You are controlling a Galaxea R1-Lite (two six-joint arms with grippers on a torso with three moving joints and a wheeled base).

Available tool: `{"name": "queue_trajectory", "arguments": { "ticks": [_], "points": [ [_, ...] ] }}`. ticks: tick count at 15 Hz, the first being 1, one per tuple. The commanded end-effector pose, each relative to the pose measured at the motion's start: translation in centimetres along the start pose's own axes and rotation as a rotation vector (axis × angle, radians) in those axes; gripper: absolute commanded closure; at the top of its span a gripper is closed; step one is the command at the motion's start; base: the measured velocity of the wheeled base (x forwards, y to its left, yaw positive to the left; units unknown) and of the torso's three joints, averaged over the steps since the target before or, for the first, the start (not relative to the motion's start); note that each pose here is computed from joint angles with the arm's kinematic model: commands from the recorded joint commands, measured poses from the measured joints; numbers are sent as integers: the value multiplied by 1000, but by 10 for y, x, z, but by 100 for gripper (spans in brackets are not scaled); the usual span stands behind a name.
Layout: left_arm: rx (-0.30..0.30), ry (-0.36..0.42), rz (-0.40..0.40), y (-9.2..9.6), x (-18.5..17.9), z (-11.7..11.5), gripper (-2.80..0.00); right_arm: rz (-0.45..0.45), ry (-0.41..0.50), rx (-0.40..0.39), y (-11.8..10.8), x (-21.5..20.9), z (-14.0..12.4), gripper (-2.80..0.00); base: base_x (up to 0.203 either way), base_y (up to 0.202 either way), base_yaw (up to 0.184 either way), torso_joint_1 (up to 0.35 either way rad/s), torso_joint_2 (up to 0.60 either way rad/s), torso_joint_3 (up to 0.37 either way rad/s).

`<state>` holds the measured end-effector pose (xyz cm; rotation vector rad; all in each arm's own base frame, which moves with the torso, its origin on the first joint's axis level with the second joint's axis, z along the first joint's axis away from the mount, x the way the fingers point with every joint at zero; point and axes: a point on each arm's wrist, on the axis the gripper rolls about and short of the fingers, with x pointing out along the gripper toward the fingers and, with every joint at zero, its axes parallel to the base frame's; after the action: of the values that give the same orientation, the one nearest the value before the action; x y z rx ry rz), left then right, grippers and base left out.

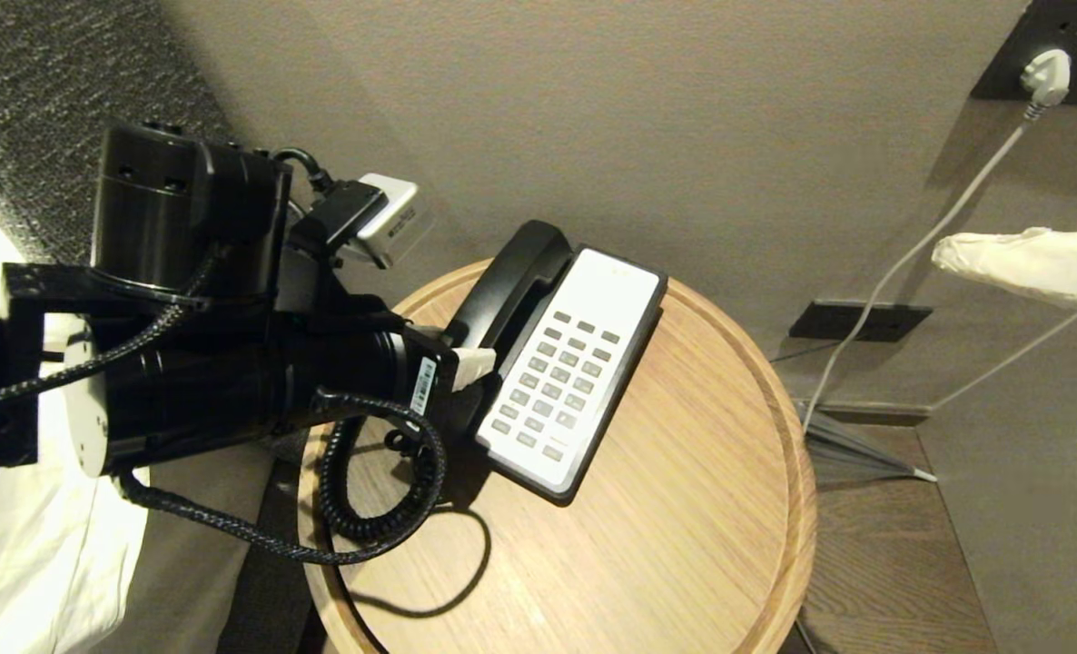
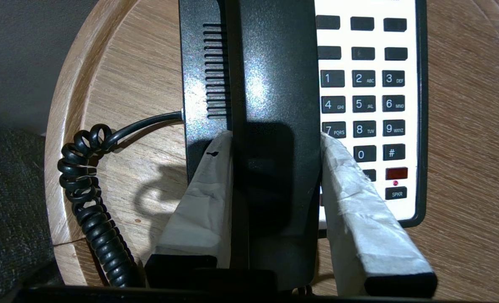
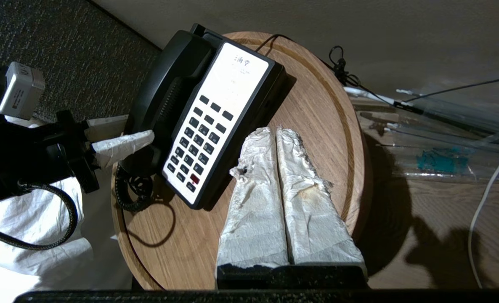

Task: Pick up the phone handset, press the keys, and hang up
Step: Put the handset back

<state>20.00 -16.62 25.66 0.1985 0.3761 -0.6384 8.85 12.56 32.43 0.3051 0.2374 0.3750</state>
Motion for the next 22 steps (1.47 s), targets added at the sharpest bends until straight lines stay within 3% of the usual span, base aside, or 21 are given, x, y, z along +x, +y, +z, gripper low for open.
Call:
{"name": "queue_trajectory", "arguments": {
  "ticks": [1,14,22],
  "points": [
    [2,10,-2,-1,5,0,0,-3,2,0,1,1,0,0,0,0,0,0,0,0],
    [5,19,-31,-2,12,1,0,-2,-1,2,1,1,0,0,0,0,0,0,0,0],
    [2,-18,-43,3,8,13,0,-1,2,0,0,0,-1,0,0,0,0,0,0,0]
  ]
}}
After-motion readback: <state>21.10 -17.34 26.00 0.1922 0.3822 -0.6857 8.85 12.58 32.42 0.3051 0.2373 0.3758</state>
